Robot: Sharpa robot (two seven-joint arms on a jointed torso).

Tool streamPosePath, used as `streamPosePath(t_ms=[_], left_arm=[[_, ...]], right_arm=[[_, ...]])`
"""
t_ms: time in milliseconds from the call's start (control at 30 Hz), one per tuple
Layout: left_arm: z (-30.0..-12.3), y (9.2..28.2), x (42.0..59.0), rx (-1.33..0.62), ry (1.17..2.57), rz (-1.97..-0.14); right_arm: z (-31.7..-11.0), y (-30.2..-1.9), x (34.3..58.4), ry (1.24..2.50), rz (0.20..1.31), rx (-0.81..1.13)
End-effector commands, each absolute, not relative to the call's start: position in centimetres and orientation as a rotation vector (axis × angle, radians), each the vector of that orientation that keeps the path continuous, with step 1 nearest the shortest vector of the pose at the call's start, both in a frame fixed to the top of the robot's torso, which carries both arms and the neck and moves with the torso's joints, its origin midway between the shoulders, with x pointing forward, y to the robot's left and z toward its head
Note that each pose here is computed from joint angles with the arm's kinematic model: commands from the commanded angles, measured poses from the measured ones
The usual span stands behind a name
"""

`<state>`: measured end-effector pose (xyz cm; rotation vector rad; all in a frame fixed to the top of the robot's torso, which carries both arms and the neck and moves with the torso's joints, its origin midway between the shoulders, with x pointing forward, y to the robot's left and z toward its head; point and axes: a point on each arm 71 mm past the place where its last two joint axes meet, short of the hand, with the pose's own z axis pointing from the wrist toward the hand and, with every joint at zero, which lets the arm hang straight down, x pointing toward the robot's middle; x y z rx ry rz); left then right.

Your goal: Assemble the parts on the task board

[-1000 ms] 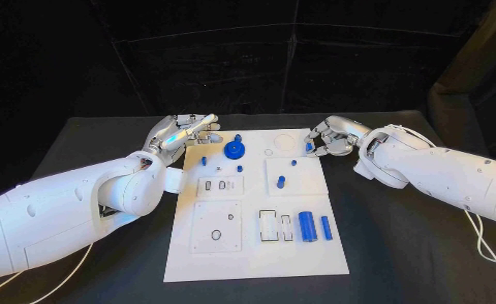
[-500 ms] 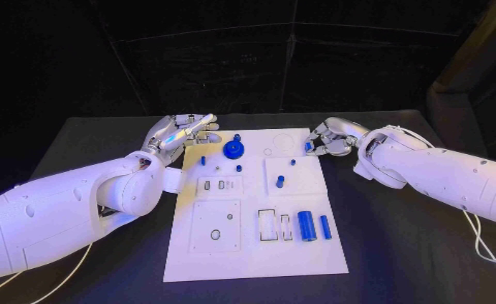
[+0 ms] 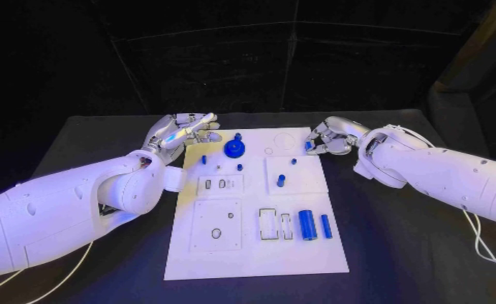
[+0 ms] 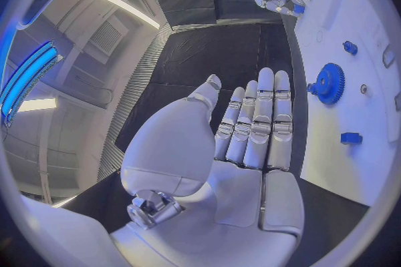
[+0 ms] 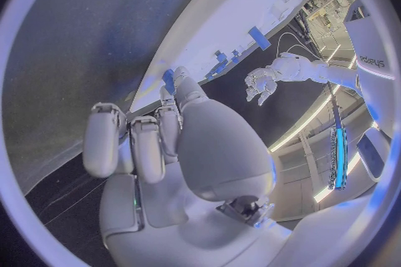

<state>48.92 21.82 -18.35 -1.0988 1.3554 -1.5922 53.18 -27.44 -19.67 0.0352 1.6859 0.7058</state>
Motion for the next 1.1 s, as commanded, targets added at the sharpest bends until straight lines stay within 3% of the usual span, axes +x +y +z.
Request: streamPosePath(t_ms=[33, 267, 500, 1100], left_arm=[[-18.2, 21.7, 48.9, -1.088, 1.358, -1.607], [-18.2, 21.8, 48.8, -1.088, 1.357, -1.606], [-18.2, 22.0, 48.8, -1.088, 1.355, -1.603], [-18.2, 23.0, 49.3, -1.099, 1.329, -1.584]], right_arm=[[-19.2, -27.2, 53.1, 1.629, 0.713, 0.028], [-18.4, -26.4, 52.6, 1.551, 0.722, 0.072], [-17.4, -23.9, 51.3, 1.522, 0.743, 0.077], [-17.2, -12.2, 49.0, 1.607, 0.778, -0.103]])
